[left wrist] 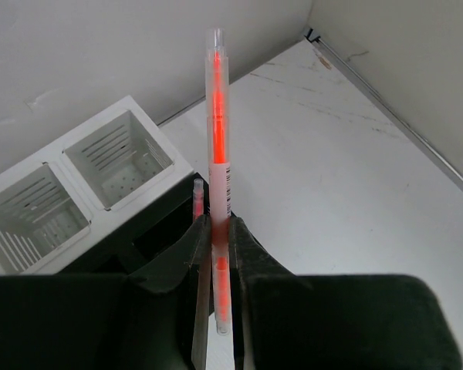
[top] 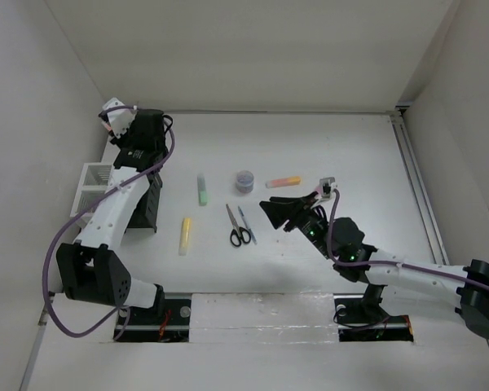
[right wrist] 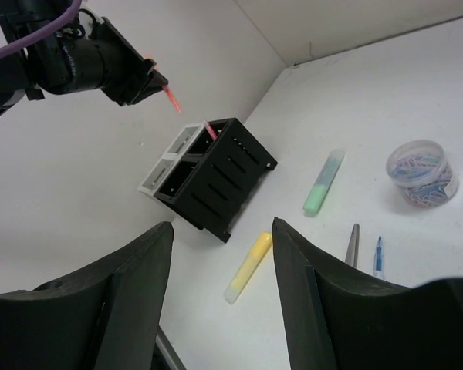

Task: Sort the stationery into containers
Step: Place the pen in the storage box.

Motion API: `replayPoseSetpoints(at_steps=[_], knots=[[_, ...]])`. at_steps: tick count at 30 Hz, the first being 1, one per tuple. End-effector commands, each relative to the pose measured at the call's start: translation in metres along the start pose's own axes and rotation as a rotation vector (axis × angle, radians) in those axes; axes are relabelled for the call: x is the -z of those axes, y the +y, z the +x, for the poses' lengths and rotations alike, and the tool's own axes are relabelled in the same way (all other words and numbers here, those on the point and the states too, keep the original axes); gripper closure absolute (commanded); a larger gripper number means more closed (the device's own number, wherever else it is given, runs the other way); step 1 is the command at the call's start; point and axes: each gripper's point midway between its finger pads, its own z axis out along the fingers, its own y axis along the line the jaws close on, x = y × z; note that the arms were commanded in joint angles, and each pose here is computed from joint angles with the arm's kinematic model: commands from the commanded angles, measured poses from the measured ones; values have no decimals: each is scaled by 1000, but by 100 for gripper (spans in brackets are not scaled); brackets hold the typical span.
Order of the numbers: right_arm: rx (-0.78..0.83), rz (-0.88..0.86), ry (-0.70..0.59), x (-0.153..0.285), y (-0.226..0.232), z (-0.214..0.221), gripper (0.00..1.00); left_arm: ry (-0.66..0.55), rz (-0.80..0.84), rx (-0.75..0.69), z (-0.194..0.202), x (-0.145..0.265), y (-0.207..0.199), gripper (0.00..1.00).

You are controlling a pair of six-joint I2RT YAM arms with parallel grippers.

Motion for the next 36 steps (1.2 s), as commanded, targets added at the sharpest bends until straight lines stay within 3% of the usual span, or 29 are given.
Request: replayPoseSetpoints(at_steps=[1, 8, 20, 36], knots=[[17, -28, -9, 2, -1, -1, 40, -115, -77, 102, -23, -3, 13, 100], [30, -31, -11, 9, -15, -5, 40, -135, -102, 82, 4, -20, 19, 100], [30, -58, -30, 21, -22, -17, 40, -98, -104, -98, 47, -45, 17, 100], [46, -66, -46, 27, -30, -29, 40, -79, -182, -169, 71, -56, 28, 100]])
